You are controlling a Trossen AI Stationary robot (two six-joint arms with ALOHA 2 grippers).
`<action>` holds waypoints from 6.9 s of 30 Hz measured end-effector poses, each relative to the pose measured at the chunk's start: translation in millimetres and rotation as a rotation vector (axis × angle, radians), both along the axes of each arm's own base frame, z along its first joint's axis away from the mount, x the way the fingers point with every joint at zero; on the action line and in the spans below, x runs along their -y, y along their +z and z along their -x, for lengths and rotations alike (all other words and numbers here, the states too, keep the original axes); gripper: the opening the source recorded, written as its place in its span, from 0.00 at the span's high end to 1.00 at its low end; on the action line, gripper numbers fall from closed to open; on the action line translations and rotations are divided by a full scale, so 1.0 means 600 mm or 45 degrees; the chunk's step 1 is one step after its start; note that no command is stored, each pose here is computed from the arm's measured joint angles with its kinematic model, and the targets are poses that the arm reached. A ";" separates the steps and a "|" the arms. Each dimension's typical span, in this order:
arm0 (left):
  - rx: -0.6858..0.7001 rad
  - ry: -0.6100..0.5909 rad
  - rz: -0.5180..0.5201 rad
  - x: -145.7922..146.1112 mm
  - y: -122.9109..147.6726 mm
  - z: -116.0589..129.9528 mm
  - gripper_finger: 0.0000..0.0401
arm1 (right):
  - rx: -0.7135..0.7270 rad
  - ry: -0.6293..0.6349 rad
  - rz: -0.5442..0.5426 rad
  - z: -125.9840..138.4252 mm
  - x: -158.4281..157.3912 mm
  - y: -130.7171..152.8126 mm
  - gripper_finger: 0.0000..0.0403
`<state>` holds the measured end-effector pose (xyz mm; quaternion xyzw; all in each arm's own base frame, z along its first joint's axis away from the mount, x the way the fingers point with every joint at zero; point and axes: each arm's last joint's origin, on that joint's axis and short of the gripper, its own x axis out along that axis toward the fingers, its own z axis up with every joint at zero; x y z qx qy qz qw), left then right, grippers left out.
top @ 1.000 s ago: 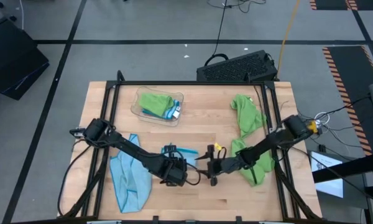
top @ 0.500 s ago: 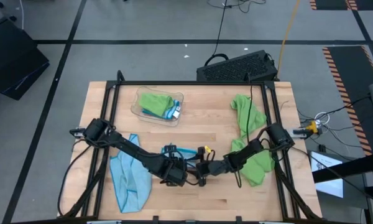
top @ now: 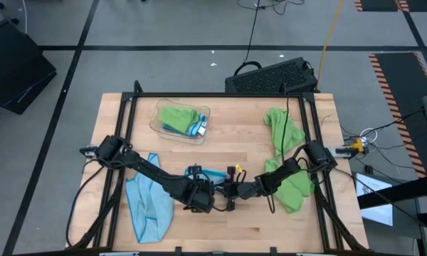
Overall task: Fold microfiber towels
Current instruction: Put the right blue microfiber cloth into the bin
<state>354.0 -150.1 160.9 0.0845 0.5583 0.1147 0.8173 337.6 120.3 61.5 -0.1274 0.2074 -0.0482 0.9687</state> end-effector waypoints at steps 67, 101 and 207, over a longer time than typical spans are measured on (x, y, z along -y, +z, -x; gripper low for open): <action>-0.143 0.003 -0.414 -0.008 0.017 0.050 0.96 | 0.063 -0.097 -0.122 0.004 0.014 0.040 0.59; 0.023 0.131 -0.776 -0.350 0.245 0.107 0.98 | 0.148 -0.045 -0.202 0.166 0.050 0.117 0.56; -0.222 0.345 -0.532 -0.459 0.095 0.209 0.95 | 0.215 -0.462 -0.043 -0.163 0.403 0.211 0.98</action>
